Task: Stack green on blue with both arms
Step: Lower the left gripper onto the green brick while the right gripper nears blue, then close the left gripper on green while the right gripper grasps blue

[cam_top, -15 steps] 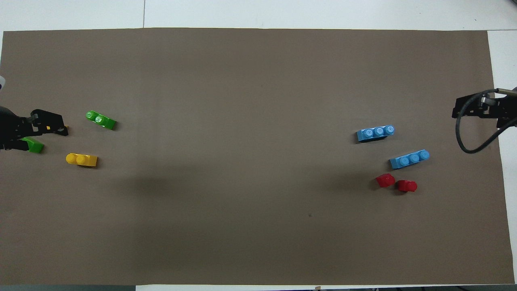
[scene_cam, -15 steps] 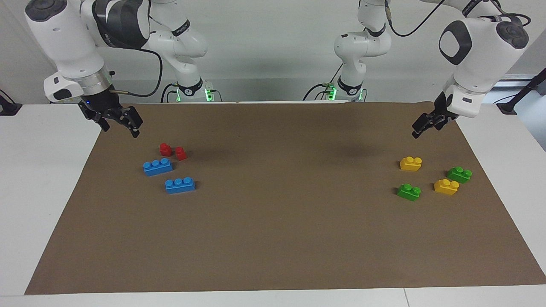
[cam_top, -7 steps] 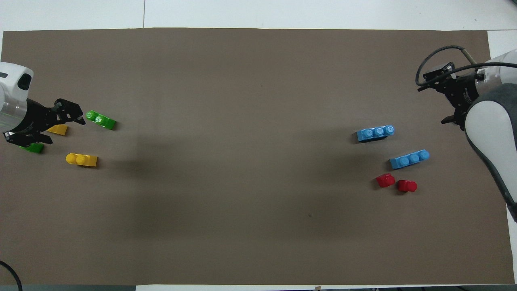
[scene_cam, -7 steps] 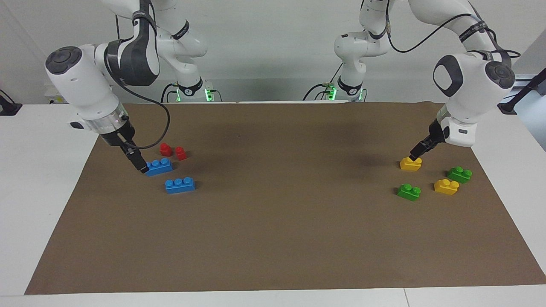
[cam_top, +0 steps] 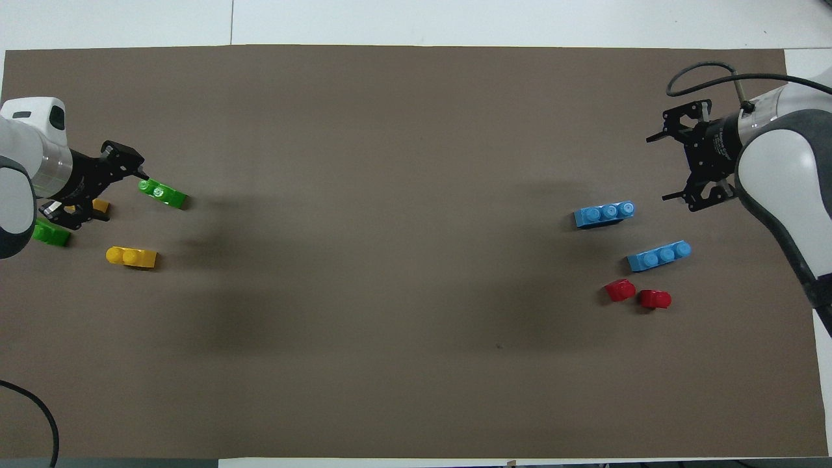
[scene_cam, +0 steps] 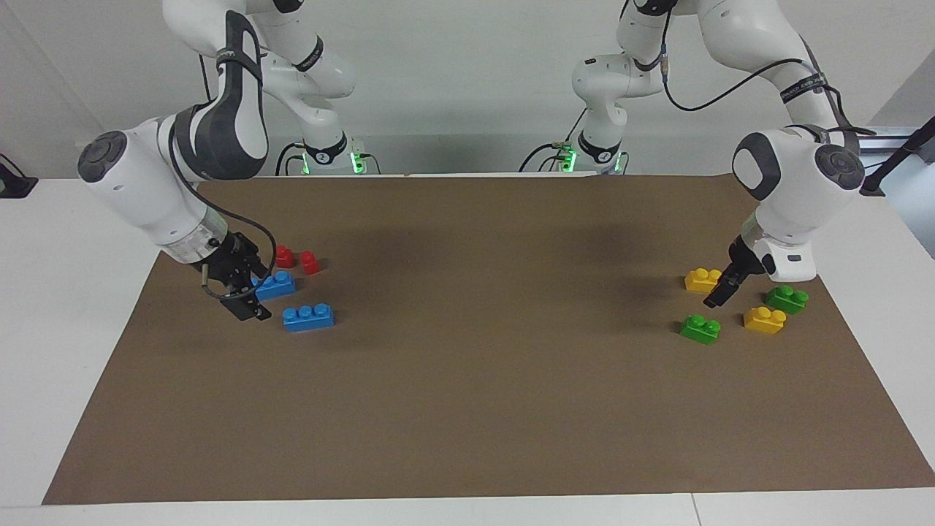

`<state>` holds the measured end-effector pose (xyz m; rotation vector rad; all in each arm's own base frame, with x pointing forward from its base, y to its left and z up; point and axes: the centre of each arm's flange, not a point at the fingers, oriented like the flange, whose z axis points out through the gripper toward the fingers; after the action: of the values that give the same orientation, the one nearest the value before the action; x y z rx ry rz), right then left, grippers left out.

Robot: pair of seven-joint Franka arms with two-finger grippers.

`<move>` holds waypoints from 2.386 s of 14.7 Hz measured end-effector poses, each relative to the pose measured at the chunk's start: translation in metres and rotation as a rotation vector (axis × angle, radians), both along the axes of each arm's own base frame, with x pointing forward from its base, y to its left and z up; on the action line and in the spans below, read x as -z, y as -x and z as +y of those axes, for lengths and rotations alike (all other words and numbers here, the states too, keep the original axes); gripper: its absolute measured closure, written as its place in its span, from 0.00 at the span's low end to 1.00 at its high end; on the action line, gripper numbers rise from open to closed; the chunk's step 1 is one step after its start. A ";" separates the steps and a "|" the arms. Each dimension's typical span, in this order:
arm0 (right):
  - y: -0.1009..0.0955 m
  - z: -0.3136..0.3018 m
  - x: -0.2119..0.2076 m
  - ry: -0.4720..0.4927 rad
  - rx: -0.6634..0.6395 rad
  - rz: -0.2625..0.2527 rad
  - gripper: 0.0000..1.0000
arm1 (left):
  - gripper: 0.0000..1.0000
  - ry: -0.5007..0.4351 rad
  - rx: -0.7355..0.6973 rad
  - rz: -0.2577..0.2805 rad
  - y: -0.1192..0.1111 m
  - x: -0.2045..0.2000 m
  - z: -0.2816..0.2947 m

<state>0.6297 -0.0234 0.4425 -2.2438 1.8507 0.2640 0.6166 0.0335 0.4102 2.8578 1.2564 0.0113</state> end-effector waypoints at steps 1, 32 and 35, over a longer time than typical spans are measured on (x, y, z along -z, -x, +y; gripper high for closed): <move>-0.002 -0.004 0.008 -0.022 0.028 0.015 0.00 | 0.00 0.000 -0.052 -0.015 -0.004 0.006 0.000; 0.015 -0.021 0.139 -0.068 0.098 0.149 0.00 | 0.56 0.005 -0.310 -0.085 -0.021 0.097 0.013; 0.017 -0.022 0.147 -0.062 0.111 0.139 0.00 | 0.66 0.005 -0.309 -0.092 -0.022 0.097 0.012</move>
<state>0.6123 -0.0454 0.2957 -2.1222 1.9985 0.4622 0.6384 0.0453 0.3135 2.5945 1.6567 0.1415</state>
